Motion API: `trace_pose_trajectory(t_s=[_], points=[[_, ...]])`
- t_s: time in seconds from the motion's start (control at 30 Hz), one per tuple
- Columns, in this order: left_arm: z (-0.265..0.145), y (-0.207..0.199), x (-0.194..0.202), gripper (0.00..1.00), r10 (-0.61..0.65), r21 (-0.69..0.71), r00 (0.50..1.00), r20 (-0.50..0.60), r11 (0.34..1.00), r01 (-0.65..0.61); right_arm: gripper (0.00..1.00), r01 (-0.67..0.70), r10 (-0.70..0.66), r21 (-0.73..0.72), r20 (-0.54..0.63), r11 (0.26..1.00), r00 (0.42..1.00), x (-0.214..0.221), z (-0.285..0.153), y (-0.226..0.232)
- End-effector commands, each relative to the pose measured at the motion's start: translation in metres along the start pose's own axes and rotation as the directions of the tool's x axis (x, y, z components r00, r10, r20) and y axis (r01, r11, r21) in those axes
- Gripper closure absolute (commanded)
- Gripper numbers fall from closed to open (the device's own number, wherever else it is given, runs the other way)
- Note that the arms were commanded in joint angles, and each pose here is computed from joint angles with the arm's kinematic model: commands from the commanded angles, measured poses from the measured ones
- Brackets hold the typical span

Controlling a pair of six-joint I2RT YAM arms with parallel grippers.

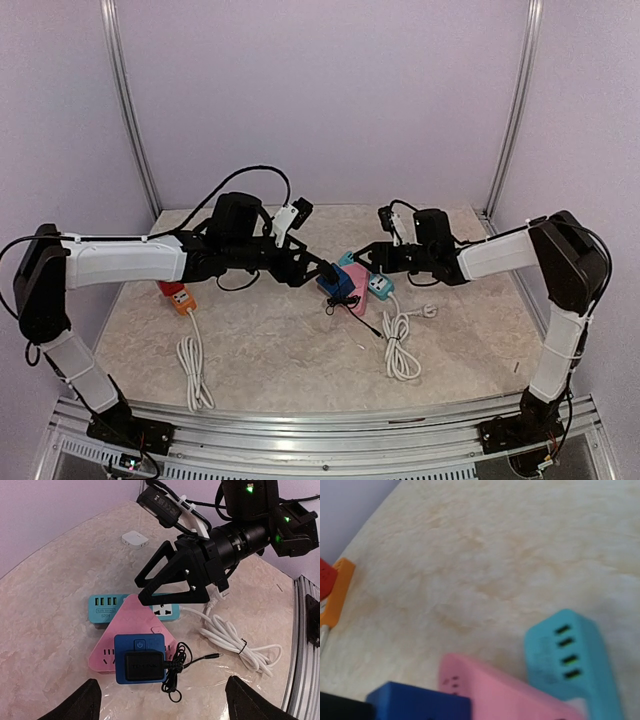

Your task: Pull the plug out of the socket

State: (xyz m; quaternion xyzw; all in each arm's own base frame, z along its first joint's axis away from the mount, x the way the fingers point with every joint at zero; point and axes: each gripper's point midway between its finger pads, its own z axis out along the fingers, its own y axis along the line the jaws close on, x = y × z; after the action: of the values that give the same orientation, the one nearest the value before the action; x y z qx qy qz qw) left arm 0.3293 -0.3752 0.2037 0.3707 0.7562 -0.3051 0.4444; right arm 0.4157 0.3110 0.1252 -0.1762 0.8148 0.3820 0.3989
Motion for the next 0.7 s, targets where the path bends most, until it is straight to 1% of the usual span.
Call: trace_pose_trajectory(t_s=[0.0, 0.13, 0.2, 0.33, 0.43, 0.5, 0.6, 0.67], points=[[0.004, 0.007, 0.015, 0.18, 0.044, 0.045, 0.998, -0.034, 0.998, -0.042, 0.39, 0.016, -0.016, -0.046, 0.009, 0.999, 1.0, 0.01, 0.015, 0.013], [-0.005, 0.02, 0.027, 0.25, 0.101, 0.05, 0.995, -0.024, 0.994, -0.1, 0.4, 0.037, -0.038, -0.052, -0.013, 0.998, 0.999, 0.022, 0.023, 0.018], [-0.009, 0.022, 0.028, 0.27, 0.167, 0.07, 0.986, -0.002, 0.984, -0.166, 0.4, 0.04, -0.041, -0.055, -0.025, 0.998, 0.999, 0.027, 0.026, 0.017], [-0.014, 0.015, 0.033, 0.27, 0.32, 0.108, 0.947, 0.033, 0.941, -0.321, 0.41, 0.044, -0.046, -0.068, -0.036, 0.997, 0.998, 0.035, 0.029, 0.017], [-0.011, 0.013, 0.037, 0.27, 0.414, 0.127, 0.91, 0.033, 0.901, -0.415, 0.41, 0.047, -0.05, -0.082, -0.044, 0.996, 0.998, 0.04, 0.031, 0.019], [-0.006, 0.016, 0.041, 0.27, 0.464, 0.138, 0.886, 0.011, 0.877, -0.461, 0.41, 0.049, -0.053, -0.091, -0.048, 0.995, 0.997, 0.042, 0.032, 0.02], [0.005, 0.026, 0.054, 0.28, 0.524, 0.144, 0.85, -0.051, 0.846, -0.513, 0.41, 0.054, -0.058, -0.09, -0.049, 0.995, 0.997, 0.044, 0.03, 0.02], [0.013, 0.031, 0.06, 0.28, 0.555, 0.147, 0.829, -0.07, 0.827, -0.542, 0.41, 0.059, -0.063, -0.086, -0.044, 0.995, 0.997, 0.043, 0.028, 0.021]])
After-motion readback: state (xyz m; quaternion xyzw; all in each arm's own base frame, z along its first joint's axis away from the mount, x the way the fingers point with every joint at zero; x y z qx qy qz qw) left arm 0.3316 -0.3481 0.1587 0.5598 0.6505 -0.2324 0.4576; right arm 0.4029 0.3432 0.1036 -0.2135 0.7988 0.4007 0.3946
